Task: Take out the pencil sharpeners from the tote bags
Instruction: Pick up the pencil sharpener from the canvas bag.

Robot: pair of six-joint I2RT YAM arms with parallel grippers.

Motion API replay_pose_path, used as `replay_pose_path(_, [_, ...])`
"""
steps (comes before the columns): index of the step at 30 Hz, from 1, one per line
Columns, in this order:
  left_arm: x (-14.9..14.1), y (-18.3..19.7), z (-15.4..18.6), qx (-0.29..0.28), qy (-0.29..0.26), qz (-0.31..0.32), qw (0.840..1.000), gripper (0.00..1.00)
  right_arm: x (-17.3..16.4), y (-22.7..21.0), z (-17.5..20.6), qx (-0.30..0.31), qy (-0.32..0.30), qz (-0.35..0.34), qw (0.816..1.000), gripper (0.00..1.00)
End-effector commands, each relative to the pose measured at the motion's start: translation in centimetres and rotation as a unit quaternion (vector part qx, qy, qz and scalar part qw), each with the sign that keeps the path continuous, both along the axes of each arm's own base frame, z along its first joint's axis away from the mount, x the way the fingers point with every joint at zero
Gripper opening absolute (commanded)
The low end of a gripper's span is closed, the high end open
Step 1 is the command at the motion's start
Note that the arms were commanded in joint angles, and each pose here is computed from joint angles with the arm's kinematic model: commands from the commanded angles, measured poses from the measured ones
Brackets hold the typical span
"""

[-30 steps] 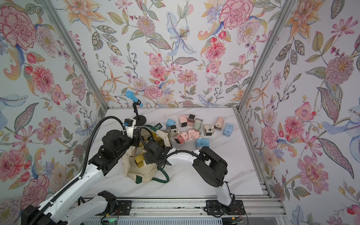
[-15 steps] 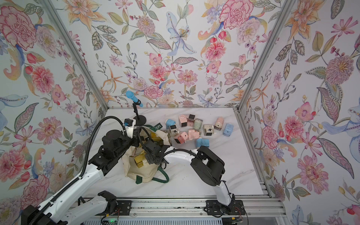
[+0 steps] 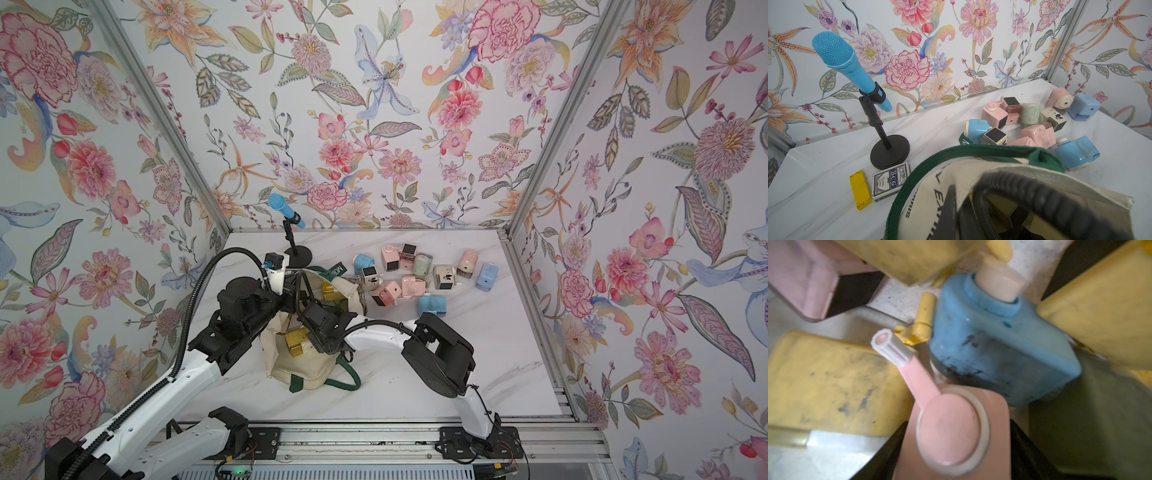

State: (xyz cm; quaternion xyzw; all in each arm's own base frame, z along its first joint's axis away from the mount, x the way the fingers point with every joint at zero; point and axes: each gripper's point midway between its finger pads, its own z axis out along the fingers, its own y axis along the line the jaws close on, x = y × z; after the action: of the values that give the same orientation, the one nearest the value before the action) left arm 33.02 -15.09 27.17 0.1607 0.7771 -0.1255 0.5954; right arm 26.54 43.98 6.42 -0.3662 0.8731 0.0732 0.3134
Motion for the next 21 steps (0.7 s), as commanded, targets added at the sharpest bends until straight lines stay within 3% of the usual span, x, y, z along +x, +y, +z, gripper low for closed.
replay_pose_path(1, [0.3, 0.5, 2.7, -0.019, -0.029, 0.013, 0.999, 0.0, -2.5, 1.3, 3.4, 0.017, -0.03, 0.051, 0.998, 0.68])
replay_pose_path(9, [0.3, 0.5, 2.8, -0.02, -0.03, 0.013, 0.999, 0.0, -5.6, 1.5, 4.5, 0.088, 0.024, 0.07, 0.993, 0.66])
replay_pose_path(14, [0.2, 0.5, 2.7, -0.019, -0.029, 0.013, 0.999, 0.0, -5.5, 0.9, 4.5, 0.09, 0.021, 0.064, 0.994, 0.66])
replay_pose_path(21, [0.3, 0.5, 2.7, -0.019, -0.028, 0.013, 0.999, 0.0, -4.5, 1.1, 3.3, 0.067, 0.008, 0.041, 0.997, 0.94])
